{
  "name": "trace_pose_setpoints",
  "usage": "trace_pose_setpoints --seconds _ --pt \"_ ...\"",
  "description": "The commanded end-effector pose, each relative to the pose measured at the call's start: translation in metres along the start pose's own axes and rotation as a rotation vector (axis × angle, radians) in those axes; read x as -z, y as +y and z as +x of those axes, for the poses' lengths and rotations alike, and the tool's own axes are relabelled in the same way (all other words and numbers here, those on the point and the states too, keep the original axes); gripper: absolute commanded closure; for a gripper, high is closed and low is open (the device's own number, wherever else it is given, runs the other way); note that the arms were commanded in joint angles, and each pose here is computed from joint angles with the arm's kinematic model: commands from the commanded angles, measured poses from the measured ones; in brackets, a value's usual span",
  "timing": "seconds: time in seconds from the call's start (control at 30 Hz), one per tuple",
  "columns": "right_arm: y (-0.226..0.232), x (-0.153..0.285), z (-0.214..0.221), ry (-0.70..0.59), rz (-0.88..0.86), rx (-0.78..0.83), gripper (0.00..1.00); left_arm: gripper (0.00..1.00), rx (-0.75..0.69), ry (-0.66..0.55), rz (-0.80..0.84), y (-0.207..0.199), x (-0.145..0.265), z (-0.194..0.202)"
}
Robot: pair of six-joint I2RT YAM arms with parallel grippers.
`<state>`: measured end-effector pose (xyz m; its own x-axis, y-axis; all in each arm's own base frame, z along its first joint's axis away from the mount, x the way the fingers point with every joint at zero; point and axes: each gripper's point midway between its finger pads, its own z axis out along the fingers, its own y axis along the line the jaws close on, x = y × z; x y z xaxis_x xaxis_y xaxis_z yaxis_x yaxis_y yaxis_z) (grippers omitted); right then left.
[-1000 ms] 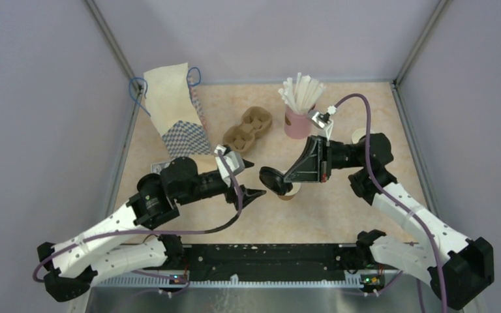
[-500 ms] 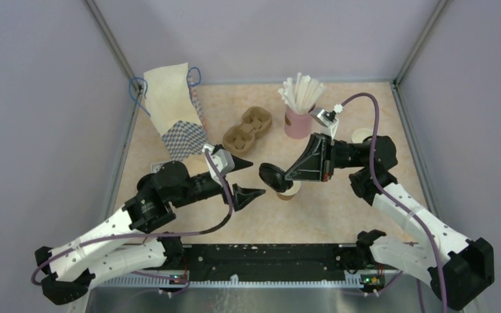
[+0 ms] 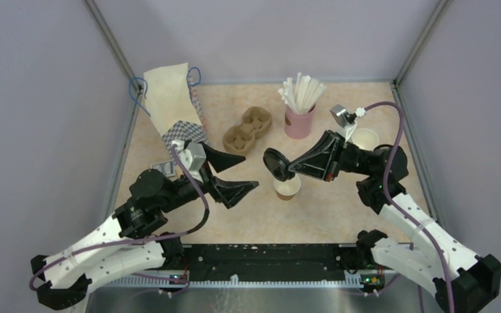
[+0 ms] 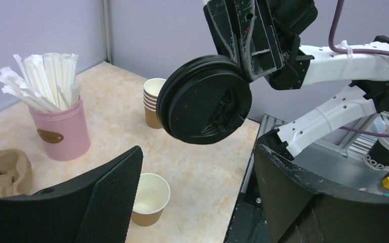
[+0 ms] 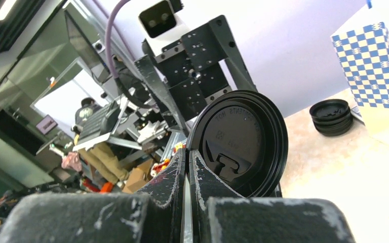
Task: Pack the takeout coffee
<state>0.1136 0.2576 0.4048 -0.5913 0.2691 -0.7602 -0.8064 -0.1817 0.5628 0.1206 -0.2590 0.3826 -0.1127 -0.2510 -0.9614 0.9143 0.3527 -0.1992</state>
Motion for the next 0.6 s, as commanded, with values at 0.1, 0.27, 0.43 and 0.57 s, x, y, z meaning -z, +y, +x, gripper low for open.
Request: trace_pose_setpoints --seconds 0.1,0.27,0.43,0.57 --pt "-0.011 0.003 -0.009 -0.11 0.027 0.016 1.0 0.12 0.069 -0.101 -0.106 0.015 -0.015 -0.032" --pt "-0.033 0.004 -0.008 -0.137 0.121 -0.119 1.0 0.09 -0.097 -0.068 0.07 -0.007 -0.028 -0.021" --pt "-0.029 0.004 0.002 -0.123 0.042 -0.251 1.0 0.02 -0.267 0.068 0.141 -0.003 -0.047 0.019" --pt "-0.043 0.01 0.019 -0.016 0.05 -0.308 1.0 0.01 -0.345 0.107 0.294 -0.021 -0.041 0.038"
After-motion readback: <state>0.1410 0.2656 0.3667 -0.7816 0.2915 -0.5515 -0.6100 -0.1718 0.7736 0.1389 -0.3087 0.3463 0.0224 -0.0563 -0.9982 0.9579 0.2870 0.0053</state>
